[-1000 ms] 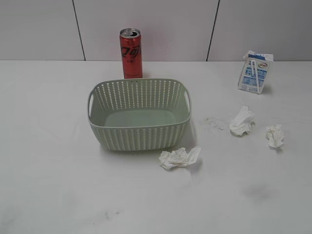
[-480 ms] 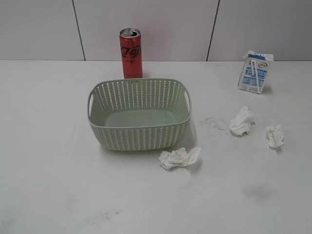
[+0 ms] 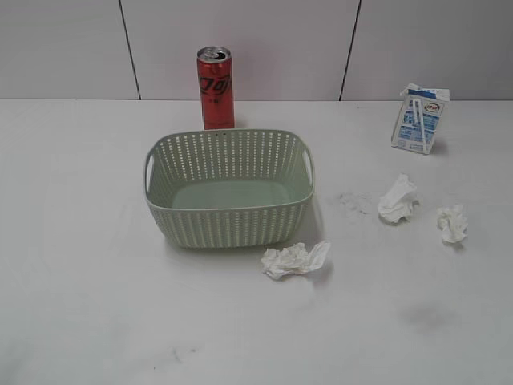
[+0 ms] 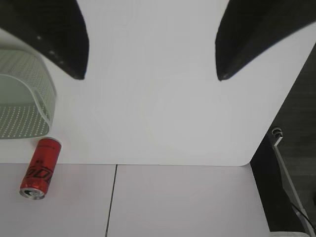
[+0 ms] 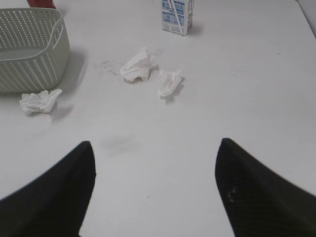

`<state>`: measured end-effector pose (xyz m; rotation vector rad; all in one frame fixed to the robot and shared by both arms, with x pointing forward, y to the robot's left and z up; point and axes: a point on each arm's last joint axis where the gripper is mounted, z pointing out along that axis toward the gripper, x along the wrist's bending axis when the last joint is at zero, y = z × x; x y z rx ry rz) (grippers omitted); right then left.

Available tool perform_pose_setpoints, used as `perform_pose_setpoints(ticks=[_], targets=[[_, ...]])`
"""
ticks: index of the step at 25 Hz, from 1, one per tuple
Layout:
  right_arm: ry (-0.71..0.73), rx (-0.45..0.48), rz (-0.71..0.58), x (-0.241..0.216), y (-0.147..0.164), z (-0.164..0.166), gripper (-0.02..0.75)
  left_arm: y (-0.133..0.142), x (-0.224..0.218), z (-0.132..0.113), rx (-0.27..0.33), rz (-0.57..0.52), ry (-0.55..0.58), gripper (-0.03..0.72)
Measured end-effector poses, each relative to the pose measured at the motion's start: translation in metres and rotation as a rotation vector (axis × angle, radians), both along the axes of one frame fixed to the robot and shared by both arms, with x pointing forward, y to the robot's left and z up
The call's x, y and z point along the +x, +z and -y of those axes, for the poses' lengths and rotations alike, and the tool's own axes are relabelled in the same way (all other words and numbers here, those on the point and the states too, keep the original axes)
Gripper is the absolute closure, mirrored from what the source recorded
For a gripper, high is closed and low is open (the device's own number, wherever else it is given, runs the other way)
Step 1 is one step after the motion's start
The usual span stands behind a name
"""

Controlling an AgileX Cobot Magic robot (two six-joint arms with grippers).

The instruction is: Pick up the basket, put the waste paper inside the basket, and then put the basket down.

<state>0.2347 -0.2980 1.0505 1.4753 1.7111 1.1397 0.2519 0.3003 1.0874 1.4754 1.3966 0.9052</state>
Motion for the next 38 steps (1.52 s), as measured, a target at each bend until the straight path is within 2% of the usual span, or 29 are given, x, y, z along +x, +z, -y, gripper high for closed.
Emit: perform_pose_setpoints(ticks=[6, 8, 13, 15, 19, 22, 24, 27, 31, 34, 38], targets=[[0.0, 0.0, 0.0, 0.0, 0.0, 0.0, 0.167, 0.04, 0.07, 0.01, 0.032, -0.119, -0.014, 0.098], [0.0, 0.0, 0.0, 0.0, 0.0, 0.0, 0.167, 0.049, 0.103, 0.017, 0.015, -0.179, -0.037, 0.098], [0.0, 0.0, 0.0, 0.0, 0.0, 0.0, 0.167, 0.056, 0.18, 0.057, -0.006, -0.329, -0.189, 0.098], [0.0, 0.0, 0.0, 0.0, 0.0, 0.0, 0.167, 0.047, 0.211, 0.084, 0.013, -0.415, -0.265, 0.098], [0.0, 0.0, 0.0, 0.0, 0.0, 0.0, 0.167, 0.03, 0.259, 0.135, 0.045, -0.517, -0.365, 0.098], [0.0, 0.0, 0.0, 0.0, 0.0, 0.0, 0.167, 0.001, 0.294, 0.167, 0.042, -0.658, -0.362, 0.098], [0.0, 0.0, 0.0, 0.0, 0.0, 0.0, 0.167, -0.018, 0.313, 0.18, 0.035, -0.756, -0.334, 0.098], [0.0, 0.0, 0.0, 0.0, 0.0, 0.0, 0.167, -0.049, 0.337, 0.193, 0.033, -0.892, -0.271, 0.098], [0.0, 0.0, 0.0, 0.0, 0.0, 0.0, 0.167, -0.084, 0.358, 0.202, 0.081, -1.029, -0.208, 0.098], [0.0, 0.0, 0.0, 0.0, 0.0, 0.0, 0.167, -0.105, 0.367, 0.206, 0.1, -1.089, -0.181, 0.098], [0.0, 0.0, 0.0, 0.0, 0.0, 0.0, 0.167, -0.13, 0.372, 0.208, 0.081, -1.148, -0.11, 0.114]])
